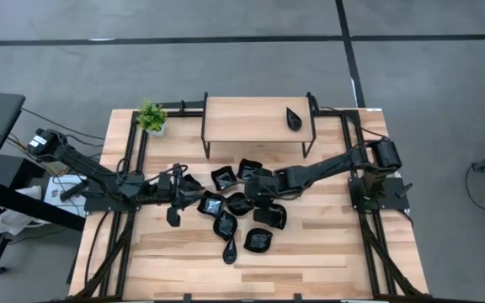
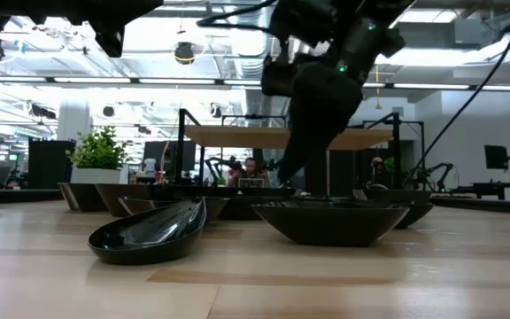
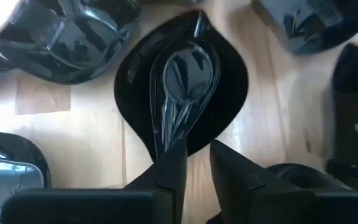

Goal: Pick & Place Mini shaped plates
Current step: Stack the black drop shaped plate on top of the black drop shaped plate on the shelf

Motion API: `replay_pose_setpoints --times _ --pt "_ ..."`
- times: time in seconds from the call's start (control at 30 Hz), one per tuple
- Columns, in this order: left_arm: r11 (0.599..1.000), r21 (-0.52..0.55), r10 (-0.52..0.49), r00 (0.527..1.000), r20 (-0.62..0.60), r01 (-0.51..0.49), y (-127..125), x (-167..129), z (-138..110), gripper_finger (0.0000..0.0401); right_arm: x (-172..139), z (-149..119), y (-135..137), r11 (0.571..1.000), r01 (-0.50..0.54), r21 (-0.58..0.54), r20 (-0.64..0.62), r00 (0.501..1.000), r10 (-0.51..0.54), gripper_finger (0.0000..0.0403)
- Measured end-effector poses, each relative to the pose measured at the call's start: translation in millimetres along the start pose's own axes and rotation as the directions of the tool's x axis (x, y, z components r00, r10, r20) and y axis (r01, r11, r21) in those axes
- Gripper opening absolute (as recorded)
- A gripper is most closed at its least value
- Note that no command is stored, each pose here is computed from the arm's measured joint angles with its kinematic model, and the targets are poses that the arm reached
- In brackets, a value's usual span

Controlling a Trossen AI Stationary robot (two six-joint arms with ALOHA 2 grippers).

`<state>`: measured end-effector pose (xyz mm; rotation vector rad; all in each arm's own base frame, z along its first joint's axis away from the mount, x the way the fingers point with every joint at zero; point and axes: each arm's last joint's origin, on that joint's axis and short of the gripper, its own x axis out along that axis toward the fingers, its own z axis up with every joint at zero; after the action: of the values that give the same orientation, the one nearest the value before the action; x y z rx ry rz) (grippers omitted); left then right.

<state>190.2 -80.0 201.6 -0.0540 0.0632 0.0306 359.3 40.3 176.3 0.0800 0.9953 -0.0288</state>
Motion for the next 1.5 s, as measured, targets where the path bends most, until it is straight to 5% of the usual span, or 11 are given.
replay_pose_setpoints --times 0.63,1.5 --pt "1.000 -0.002 0.000 1.000 0.005 0.000 0 0 0 0.0112 12 4 2 0.998 -0.016 0.058 -0.064 0.998 0.020 0.0177" --pt "1.000 -0.009 -0.001 1.000 0.017 0.002 0 0 2 0.0112 11 -2 13 0.992 -0.124 0.022 -0.116 0.985 0.126 0.0163"
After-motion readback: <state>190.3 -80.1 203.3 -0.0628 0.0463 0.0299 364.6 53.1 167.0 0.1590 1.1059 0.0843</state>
